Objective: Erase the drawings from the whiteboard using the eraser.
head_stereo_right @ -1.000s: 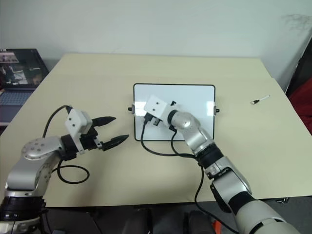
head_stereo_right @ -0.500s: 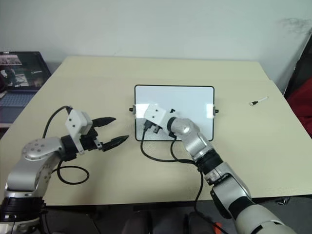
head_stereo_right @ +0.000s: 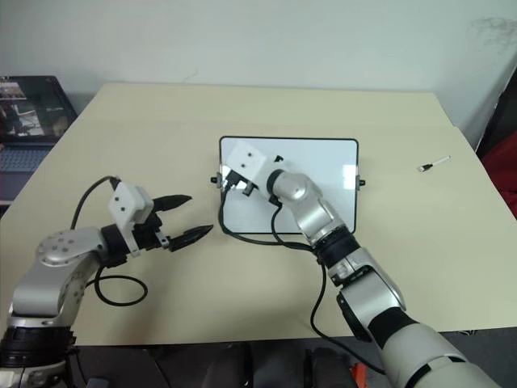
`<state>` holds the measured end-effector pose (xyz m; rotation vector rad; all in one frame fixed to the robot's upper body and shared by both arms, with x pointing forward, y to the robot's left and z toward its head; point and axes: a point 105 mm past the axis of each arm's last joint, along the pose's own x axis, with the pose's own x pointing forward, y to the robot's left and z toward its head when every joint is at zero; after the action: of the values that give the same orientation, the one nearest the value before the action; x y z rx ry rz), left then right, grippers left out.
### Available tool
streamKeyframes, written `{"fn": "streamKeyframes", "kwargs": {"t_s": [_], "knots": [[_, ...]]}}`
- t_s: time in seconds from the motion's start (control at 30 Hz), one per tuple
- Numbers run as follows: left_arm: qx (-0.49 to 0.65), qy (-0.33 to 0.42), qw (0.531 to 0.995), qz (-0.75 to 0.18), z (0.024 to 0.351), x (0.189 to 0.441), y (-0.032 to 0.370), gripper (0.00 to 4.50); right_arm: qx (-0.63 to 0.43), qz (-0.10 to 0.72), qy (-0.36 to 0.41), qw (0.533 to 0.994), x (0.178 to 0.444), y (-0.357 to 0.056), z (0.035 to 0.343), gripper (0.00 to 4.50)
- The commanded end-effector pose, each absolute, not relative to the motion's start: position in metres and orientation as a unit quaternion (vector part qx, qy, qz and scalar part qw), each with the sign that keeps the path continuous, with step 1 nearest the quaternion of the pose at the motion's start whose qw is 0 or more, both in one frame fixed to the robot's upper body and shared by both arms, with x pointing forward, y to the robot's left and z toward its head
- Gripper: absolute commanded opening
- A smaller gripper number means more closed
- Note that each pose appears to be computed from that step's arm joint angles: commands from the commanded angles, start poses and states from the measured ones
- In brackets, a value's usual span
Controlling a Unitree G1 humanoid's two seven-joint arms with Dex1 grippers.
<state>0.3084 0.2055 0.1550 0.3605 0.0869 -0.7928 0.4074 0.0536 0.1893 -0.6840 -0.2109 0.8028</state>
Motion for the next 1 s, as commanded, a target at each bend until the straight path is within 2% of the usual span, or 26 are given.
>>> {"fn": "streamKeyframes", "kwargs": {"t_s": [0.03, 0.23, 0.43, 0.5, 0.57, 0.67, 0.73, 0.83, 1.0], "knots": [[0.19, 0.027, 0.904, -0.382, 0.166, 0.308, 0.206, 4.5, -0.332, 0.382, -0.099, 0.857, 0.409, 0.055, 0.179, 1.3], [0.186, 0.03, 0.902, -0.389, 0.165, 0.306, 0.204, 4.5, -0.305, 0.388, 0.022, 0.869, 0.405, 0.028, 0.097, 1.3], [0.187, 0.028, 0.9, -0.392, 0.167, 0.307, 0.202, 4.5, -0.281, 0.372, 0.072, 0.881, 0.404, 0.004, 0.07, 1.3], [0.186, 0.028, 0.9, -0.393, 0.166, 0.308, 0.202, 4.5, -0.264, 0.382, 0.055, 0.884, 0.402, 0.011, 0.082, 1.3], [0.186, 0.028, 0.899, -0.395, 0.166, 0.308, 0.201, 4.5, -0.235, 0.402, 0.022, 0.885, 0.397, 0.025, 0.107, 1.3], [0.186, 0.029, 0.898, -0.397, 0.166, 0.308, 0.201, 4.5, -0.185, 0.439, -0.066, 0.877, 0.38, 0.05, 0.179, 1.3], [0.186, 0.03, 0.898, -0.397, 0.166, 0.308, 0.201, 4.5, -0.189, 0.425, -0.108, 0.879, 0.379, 0.05, 0.213, 1.3], [0.185, 0.031, 0.898, -0.398, 0.165, 0.308, 0.2, 4.5, -0.228, 0.389, -0.12, 0.884, 0.388, 0.041, 0.222, 1.3], [0.185, 0.031, 0.898, -0.399, 0.165, 0.307, 0.199, 4.5, -0.284, 0.381, -0.079, 0.877, 0.398, 0.044, 0.189, 1.3]]}}
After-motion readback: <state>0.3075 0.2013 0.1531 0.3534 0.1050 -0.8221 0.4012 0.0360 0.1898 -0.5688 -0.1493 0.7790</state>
